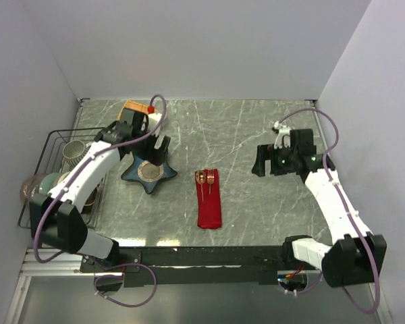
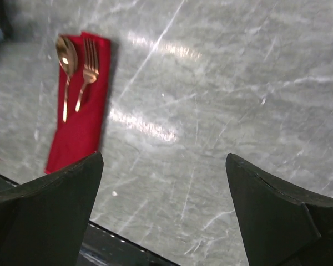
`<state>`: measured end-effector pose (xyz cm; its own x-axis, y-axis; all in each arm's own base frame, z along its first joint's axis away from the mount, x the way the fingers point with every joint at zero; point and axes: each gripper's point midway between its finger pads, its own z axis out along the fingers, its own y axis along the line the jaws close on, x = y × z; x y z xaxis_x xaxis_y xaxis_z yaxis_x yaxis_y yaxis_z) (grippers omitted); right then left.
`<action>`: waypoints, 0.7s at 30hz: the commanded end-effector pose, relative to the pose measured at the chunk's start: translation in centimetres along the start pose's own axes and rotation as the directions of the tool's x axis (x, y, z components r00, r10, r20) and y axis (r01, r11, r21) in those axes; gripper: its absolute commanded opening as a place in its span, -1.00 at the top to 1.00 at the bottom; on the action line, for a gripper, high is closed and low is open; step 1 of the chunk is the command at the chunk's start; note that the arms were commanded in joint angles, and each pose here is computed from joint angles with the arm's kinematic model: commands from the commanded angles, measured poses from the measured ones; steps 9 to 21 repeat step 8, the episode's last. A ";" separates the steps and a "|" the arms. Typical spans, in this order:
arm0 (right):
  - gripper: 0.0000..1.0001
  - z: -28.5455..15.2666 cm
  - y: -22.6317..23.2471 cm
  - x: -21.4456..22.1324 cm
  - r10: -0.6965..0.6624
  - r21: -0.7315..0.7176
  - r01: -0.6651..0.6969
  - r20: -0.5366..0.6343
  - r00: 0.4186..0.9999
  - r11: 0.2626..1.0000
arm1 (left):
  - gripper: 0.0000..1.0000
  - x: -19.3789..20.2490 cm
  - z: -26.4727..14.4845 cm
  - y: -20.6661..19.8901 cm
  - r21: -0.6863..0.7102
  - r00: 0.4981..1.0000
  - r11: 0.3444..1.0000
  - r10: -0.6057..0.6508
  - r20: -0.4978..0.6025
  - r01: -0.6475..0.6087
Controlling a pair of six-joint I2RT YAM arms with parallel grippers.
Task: Fold the napkin into a case and place the utensils inside
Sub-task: Reset both arms
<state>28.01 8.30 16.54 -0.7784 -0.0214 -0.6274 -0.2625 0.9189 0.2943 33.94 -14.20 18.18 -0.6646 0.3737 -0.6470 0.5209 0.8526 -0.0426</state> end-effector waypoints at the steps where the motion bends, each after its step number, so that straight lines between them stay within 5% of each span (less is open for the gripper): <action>1: -1.00 0.2 0.8 0.2 -0.141 0.040 0.138 0.078 0.987 0.990 | -0.99 -0.1 -0.7 0.0 -0.047 0.992 0.996 -0.074 0.100 0.079; 21: -1.00 0.2 1.5 1.1 -0.194 0.042 0.191 0.074 0.978 0.981 | -0.99 0.6 -0.4 -0.2 -0.112 0.990 0.993 -0.023 0.137 0.039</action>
